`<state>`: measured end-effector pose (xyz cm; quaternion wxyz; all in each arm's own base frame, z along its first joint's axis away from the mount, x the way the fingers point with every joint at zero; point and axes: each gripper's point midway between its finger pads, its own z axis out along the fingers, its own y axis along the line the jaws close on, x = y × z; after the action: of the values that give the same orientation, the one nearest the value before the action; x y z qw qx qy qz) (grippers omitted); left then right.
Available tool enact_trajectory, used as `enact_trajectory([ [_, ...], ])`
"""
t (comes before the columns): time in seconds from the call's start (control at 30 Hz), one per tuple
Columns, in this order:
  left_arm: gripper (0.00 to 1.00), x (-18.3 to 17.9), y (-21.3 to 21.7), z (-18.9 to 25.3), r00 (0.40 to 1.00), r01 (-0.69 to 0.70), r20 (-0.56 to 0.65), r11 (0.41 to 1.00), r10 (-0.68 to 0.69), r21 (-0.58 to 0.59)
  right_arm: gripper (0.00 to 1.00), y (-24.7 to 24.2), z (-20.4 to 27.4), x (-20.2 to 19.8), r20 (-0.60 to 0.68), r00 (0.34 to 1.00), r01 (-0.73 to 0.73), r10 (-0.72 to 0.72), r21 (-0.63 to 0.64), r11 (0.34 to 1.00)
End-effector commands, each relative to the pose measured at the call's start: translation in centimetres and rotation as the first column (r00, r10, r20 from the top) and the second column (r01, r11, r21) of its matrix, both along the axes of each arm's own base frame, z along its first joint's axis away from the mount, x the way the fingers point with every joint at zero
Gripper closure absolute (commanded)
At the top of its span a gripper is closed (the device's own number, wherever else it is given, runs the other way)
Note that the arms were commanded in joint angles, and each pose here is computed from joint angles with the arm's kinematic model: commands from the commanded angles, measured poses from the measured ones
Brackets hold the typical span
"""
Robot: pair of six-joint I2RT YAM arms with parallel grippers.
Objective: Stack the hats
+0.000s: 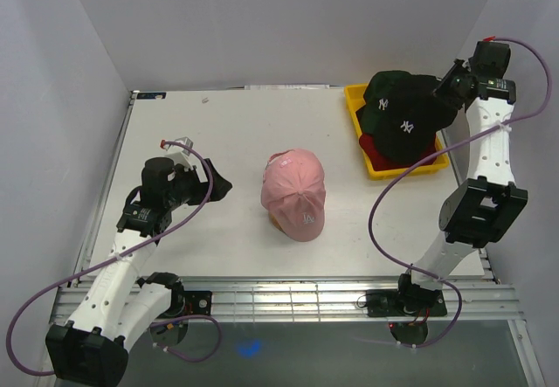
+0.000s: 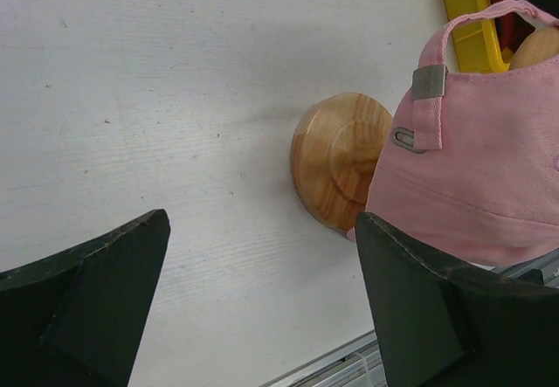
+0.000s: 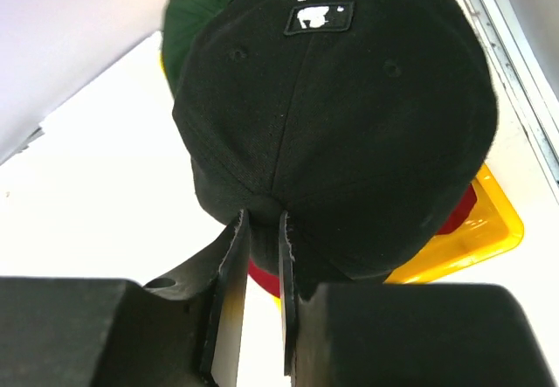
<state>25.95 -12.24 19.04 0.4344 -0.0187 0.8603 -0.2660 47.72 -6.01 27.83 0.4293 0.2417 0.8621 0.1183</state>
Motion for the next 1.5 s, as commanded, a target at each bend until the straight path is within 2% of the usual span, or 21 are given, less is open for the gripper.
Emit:
enact_trajectory([
  [0.0, 0.02, 0.1, 0.0, 0.6, 0.999, 0.001, 0.039, 1.000, -0.001, -0.001, 0.92, 1.3, 6.5, -1.4, 0.149, 0.987, -0.059, 0.061, -0.019, 0.998],
  [0.33, 0.02, 0.0, 0.0, 0.6, 0.999, 0.002, 0.038, 1.000, -0.002, 0.001, 0.92, 4.3, 10.3, -3.6, 0.238, 0.954, -0.185, 0.182, -0.007, 0.983],
  [0.63, 0.02, 0.0, 0.0, 0.5, 0.999, 0.000, 0.038, 1.000, 0.000, 0.002, 0.92, 8.6, 15.7, -6.7, 0.373, 0.872, -0.340, 0.318, -0.008, 0.940],
  [0.77, 0.02, 0.0, 0.0, 0.5, 0.999, 0.002, 0.036, 1.000, -0.002, 0.000, 0.92, 9.4, 17.5, -8.8, 0.414, 0.845, -0.360, 0.339, -0.029, 0.932],
  [0.97, 0.02, 0.1, 0.0, 0.3, 1.000, -0.001, 0.028, 1.000, 0.000, 0.002, 0.92, 10.1, 11.3, -7.9, 0.277, 0.886, -0.383, 0.372, -0.016, 0.924],
  [1.07, 0.02, 0.0, 0.0, 0.4, 1.000, 0.000, 0.030, 1.000, 0.000, 0.003, 0.87, 12.4, 6.7, -8.0, 0.156, 0.897, -0.412, 0.413, -0.035, 0.910],
  [1.13, 0.02, 0.0, 0.0, 0.2, 1.000, 0.001, 0.024, 1.000, -0.001, 0.003, 0.74, 14.2, 3.7, -8.3, 0.065, 0.909, -0.406, 0.412, -0.092, 0.909],
  [1.2, 0.02, 0.0, -0.1, 0.3, 1.000, 0.006, 0.026, 1.000, -0.006, 0.003, 0.59, 14.2, 2.3, -8.1, 0.039, 0.924, -0.373, 0.379, -0.117, 0.921],
  [1.23, 0.02, 0.0, -0.1, 0.2, 1.000, 0.004, 0.024, 1.000, -0.004, 0.002, 0.54, 14.0, 1.6, -8.1, 0.026, 0.931, -0.359, 0.364, -0.121, 0.925],
  [1.33, 0.02, -0.1, -0.2, 0.2, 1.000, 0.007, 0.024, 1.000, -0.007, 0.003, 0.45, 13.3, -0.8, -8.1, -0.039, 0.942, -0.334, 0.332, -0.163, 0.928],
  [1.47, 0.02, 0.0, -0.2, 0.2, 1.000, 0.009, 0.024, 1.000, -0.009, 0.003, 0.42, 13.0, -3.5, -8.3, -0.118, 0.943, -0.331, 0.312, -0.208, 0.920],
])
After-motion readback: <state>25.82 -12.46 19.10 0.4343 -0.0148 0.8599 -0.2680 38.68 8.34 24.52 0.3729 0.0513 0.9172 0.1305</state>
